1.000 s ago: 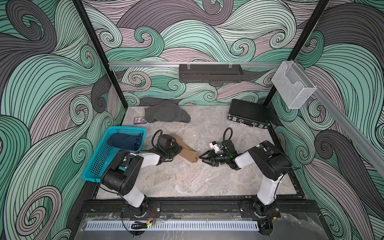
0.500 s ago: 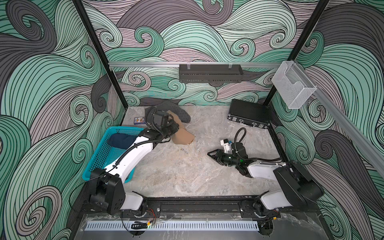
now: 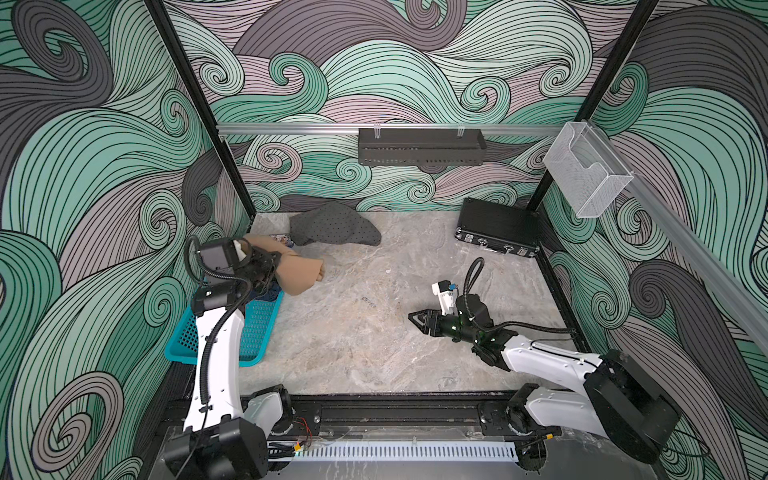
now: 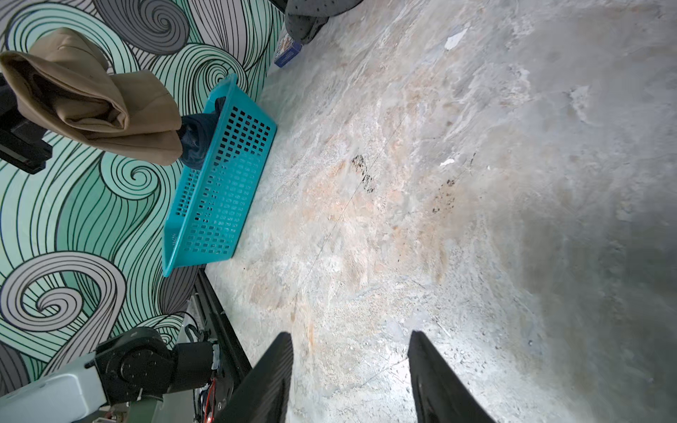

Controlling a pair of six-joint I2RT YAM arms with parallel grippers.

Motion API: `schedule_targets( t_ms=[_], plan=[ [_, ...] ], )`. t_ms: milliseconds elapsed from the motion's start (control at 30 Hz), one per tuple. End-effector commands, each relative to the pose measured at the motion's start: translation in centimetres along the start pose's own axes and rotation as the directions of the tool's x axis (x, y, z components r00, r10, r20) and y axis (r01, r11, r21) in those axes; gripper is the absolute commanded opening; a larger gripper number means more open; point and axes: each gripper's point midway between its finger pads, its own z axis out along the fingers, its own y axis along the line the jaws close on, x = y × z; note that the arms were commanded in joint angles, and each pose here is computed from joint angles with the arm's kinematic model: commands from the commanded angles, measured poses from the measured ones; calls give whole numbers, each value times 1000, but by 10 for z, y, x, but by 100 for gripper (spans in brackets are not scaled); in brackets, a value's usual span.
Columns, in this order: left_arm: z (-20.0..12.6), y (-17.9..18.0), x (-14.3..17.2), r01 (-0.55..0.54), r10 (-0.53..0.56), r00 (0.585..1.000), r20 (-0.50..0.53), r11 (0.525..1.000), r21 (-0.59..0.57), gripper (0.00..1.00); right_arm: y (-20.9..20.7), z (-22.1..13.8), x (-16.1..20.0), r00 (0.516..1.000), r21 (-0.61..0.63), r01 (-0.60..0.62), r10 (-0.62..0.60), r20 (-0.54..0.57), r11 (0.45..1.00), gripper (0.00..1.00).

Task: Roll up the skirts
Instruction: Pick up the skirt from the center of the board, then place the skirt in the basket.

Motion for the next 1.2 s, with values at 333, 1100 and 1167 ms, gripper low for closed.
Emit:
schedule_targets(
  t_ms=[333,1100,1167],
  plan=[
    [-14,33,-29,182,-170,983,-65,914,364,0,3,12,24,993,18,116,-116,-10,993,51],
    [-10,168,-33,352,-354,935,-35,935,-43,0,7,13,29,991,26,137,-136,-13,990,50],
    [-12,180,-33,345,-350,937,-16,931,-123,0,6,13,28,991,28,137,-137,-7,990,50]
  ],
)
